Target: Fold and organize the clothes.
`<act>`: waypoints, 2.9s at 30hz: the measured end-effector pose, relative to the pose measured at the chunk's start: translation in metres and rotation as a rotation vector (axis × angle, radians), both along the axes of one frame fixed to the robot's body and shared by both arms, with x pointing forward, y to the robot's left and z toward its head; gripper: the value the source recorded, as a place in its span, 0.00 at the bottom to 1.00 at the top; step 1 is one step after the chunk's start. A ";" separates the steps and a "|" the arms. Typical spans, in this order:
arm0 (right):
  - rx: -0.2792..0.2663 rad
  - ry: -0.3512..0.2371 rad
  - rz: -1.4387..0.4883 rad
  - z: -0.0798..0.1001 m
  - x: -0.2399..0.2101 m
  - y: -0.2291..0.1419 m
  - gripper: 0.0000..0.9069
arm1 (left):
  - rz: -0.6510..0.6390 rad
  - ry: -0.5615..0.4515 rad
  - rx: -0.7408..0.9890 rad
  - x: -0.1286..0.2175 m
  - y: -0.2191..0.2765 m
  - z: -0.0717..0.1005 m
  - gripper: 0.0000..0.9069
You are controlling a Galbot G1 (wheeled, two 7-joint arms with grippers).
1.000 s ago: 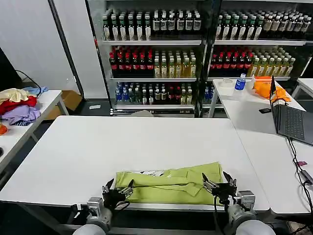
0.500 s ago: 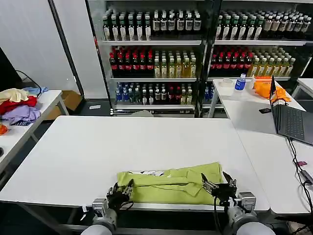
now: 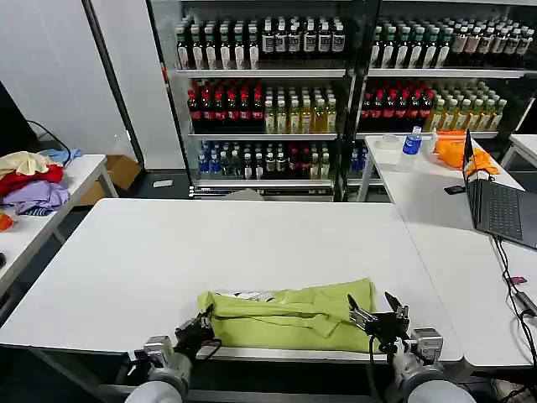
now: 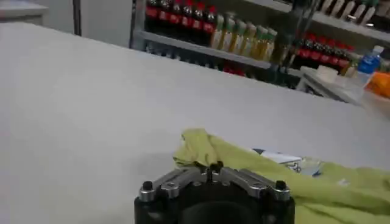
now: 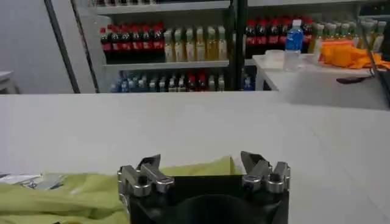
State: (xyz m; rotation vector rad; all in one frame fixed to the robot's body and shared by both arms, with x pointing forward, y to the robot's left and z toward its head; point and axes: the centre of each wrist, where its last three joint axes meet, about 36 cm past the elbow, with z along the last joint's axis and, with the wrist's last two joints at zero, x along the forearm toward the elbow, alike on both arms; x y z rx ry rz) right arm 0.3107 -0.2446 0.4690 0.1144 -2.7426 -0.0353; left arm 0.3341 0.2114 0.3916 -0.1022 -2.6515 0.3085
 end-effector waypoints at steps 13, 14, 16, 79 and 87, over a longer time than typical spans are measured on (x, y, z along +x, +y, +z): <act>0.005 -0.014 -0.004 0.006 0.002 -0.004 1.00 | 0.116 -0.009 0.035 0.018 0.086 0.022 0.03; 0.006 -0.015 -0.004 0.006 0.002 -0.004 1.00 | 0.128 -0.010 0.041 0.021 0.095 0.025 0.03; 0.006 -0.016 -0.004 0.007 0.002 -0.004 1.00 | 0.151 -0.013 0.053 0.027 0.113 0.031 0.03; 0.008 -0.030 0.013 0.011 0.010 -0.004 1.00 | -0.173 0.042 -0.486 0.046 -0.021 0.047 1.00; 0.017 -0.030 0.014 0.011 0.009 -0.002 1.00 | -0.110 0.033 -0.354 0.042 0.022 0.047 1.00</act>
